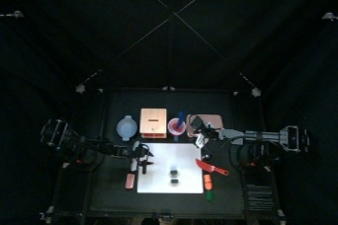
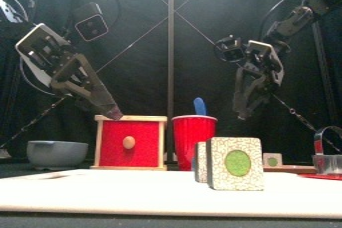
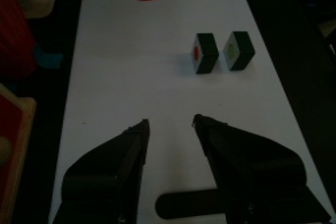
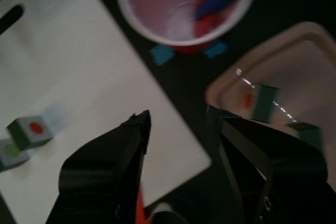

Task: Place sushi on board then cut the sushi with the knife then place the pieces on the plate
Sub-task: Place the 4 sushi pieces on the plate

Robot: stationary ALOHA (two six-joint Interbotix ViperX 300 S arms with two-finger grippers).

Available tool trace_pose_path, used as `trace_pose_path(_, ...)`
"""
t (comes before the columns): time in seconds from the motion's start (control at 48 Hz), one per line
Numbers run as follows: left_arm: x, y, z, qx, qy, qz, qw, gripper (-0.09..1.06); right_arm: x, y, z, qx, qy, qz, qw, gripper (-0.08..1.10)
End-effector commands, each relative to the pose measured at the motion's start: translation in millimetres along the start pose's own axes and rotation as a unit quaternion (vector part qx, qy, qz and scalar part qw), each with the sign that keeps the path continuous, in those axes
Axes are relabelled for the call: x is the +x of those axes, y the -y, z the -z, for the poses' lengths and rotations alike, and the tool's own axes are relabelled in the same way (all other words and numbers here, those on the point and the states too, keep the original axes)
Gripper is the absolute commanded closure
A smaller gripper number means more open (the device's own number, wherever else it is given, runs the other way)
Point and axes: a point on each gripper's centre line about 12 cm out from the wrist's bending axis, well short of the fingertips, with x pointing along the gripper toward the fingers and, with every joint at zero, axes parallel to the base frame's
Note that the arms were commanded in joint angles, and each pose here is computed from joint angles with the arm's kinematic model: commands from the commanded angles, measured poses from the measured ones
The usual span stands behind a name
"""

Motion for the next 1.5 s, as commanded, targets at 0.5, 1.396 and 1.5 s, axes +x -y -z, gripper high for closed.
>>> trace_pose_path(0.5, -0.5, 0.3, -4.3, 0.001, 0.009, 0.000, 1.0000, 0.17, 55, -157, 6, -0.169, -0.049, -0.085, 0.981, 0.19)
trace_pose_path(1.396, -0.1, 0.2, -4.5, -0.001, 0.009, 0.000, 1.0000, 0.17, 77, -158, 23, -0.190, -0.090, -0.057, 0.976, 0.43)
trace_pose_path(1.5, -0.5, 0.3, -4.3, 0.000, 0.009, 0.000, 1.0000, 0.17, 63, -146, 12, -0.185, -0.090, -0.039, 0.978, 0.43)
